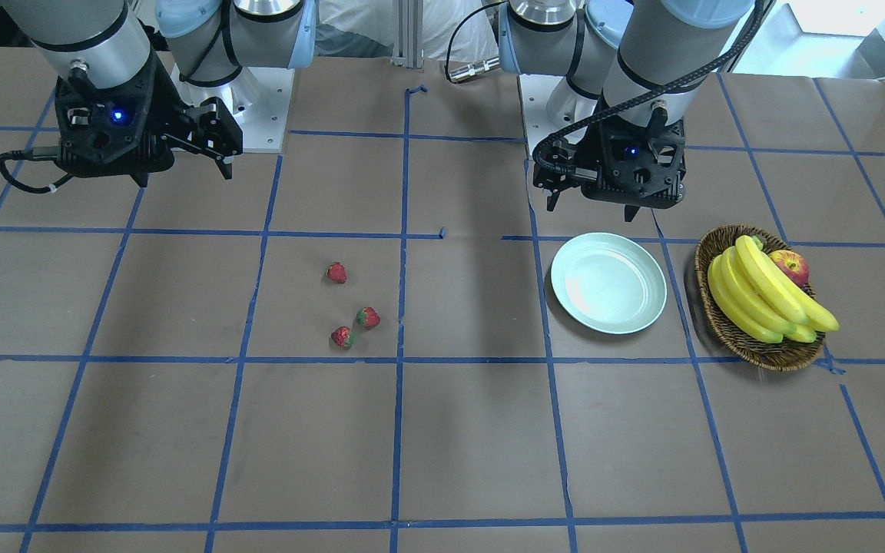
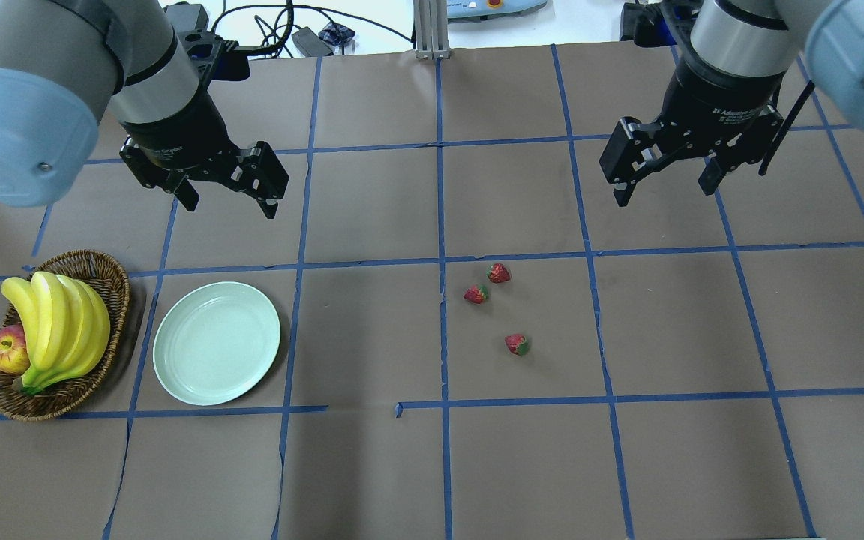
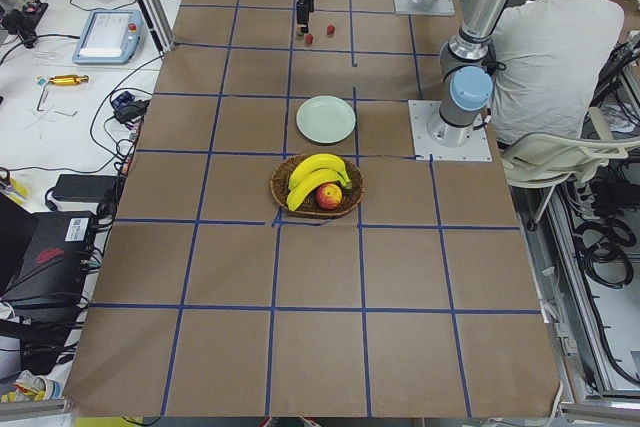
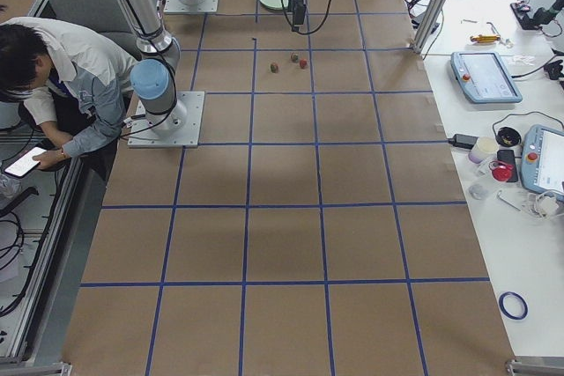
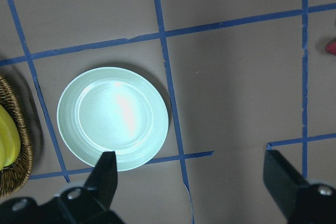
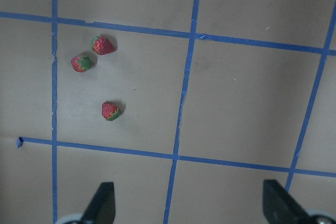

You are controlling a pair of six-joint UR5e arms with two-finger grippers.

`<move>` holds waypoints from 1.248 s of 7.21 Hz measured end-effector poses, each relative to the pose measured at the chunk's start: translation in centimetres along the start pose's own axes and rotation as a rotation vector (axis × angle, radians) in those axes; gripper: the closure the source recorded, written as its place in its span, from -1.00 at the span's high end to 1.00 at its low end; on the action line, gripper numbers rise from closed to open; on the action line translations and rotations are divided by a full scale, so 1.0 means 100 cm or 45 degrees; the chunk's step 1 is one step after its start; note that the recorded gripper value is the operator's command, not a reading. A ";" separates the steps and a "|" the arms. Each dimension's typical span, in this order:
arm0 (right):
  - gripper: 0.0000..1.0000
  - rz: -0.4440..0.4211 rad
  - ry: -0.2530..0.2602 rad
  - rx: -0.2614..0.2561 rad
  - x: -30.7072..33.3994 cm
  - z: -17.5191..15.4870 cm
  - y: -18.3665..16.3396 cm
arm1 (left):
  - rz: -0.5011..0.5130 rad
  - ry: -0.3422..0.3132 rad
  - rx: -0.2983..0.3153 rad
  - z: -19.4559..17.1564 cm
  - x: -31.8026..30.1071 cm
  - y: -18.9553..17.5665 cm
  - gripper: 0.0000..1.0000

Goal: Collect all strawberries into plate

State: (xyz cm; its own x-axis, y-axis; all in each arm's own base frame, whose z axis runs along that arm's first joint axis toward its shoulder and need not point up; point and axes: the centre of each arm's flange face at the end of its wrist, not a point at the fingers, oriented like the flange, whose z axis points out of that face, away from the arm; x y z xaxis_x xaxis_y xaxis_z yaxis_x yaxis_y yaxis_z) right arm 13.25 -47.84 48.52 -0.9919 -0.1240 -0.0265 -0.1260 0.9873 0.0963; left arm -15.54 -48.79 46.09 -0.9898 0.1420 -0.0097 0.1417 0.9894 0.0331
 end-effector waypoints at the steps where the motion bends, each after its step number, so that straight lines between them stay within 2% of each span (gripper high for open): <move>1: 1.00 0.006 -0.006 0.002 -0.001 0.000 0.000 | 0.001 -0.001 0.006 0.000 -0.001 -0.001 1.00; 9: 1.00 0.025 -0.026 -0.001 -0.002 0.004 -0.003 | -0.033 -0.004 0.033 -0.004 -0.008 -0.005 1.00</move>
State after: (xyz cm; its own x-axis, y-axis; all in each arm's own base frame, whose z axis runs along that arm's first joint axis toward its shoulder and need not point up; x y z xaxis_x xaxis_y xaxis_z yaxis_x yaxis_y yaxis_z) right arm 13.46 -48.12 48.14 -0.9937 -0.1024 -0.0447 -0.1063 0.9895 0.0978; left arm -14.81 -49.43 46.43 -0.9931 0.1163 -0.0136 0.1163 0.9932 0.0067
